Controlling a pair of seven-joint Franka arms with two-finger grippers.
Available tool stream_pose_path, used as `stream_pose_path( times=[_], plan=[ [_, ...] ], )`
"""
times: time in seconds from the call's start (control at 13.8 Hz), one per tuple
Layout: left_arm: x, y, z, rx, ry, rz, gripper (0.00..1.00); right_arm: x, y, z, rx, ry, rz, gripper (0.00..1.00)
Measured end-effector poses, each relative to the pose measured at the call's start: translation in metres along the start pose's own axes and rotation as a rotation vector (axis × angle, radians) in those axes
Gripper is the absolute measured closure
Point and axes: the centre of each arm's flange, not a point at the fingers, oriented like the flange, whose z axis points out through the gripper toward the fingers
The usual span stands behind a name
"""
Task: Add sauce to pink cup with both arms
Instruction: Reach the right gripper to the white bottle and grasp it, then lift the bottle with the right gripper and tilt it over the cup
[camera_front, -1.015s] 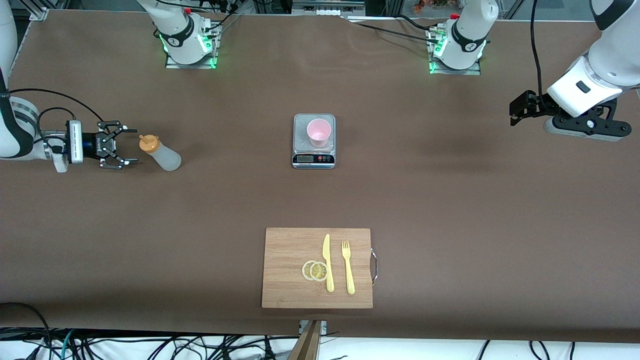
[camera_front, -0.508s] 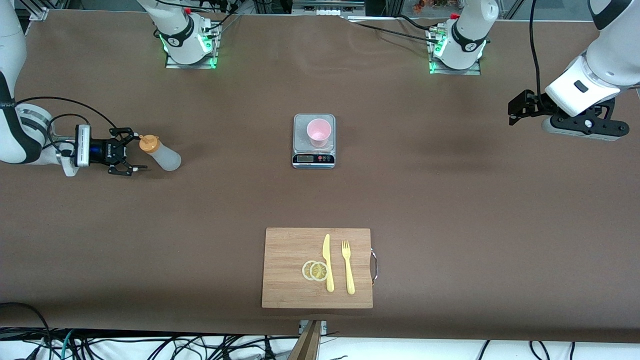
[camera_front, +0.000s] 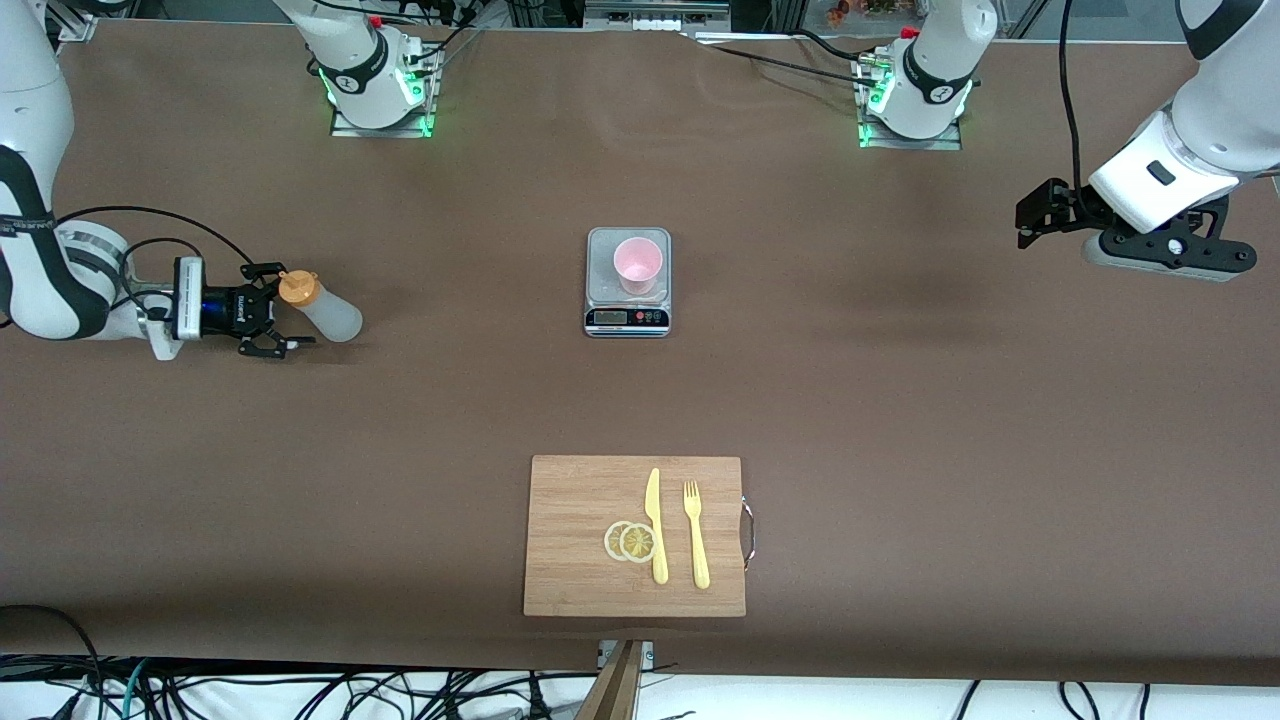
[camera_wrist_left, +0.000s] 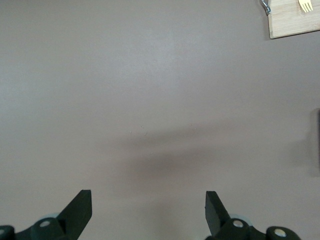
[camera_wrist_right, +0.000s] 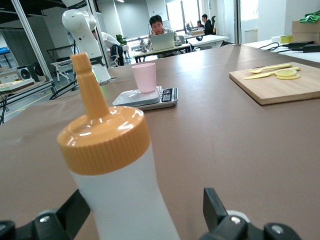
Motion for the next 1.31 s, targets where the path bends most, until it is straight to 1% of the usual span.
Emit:
stream_pose_path(
  times=[0.22,0.44,0.65,0.8,0.87,1.02,1.09,1.31],
  plan=[
    [0.000,0.000,0.000,0.000,0.000,0.000,0.00,-0.009,0.003,0.019,0.021,0.018,-0.008,0.00],
    [-0.001,0.000,0.000,0.000,-0.005,0.000,0.00,-0.010,0.006,0.030,0.030,0.027,-0.016,0.00],
    [-0.001,0.000,0.001,0.000,-0.006,0.000,0.00,-0.008,0.008,0.035,0.033,0.032,-0.020,0.04],
    [-0.001,0.000,0.001,0.000,-0.007,0.000,0.00,-0.007,0.009,0.038,0.038,0.032,-0.021,0.26],
    [-0.001,0.000,0.001,0.000,-0.007,0.000,0.00,-0.007,0.009,0.039,0.039,0.032,-0.022,0.40],
    [-0.001,0.000,0.001,0.000,-0.008,0.000,0.00,-0.006,0.009,0.041,0.043,0.032,-0.025,0.57],
    [-0.001,0.000,0.001,0.000,-0.008,0.000,0.00,-0.006,0.010,0.041,0.044,0.031,-0.027,0.61],
    [-0.001,0.000,0.001,0.000,-0.009,0.000,0.00,-0.006,0.010,0.042,0.045,0.030,-0.037,0.62]
  ],
)
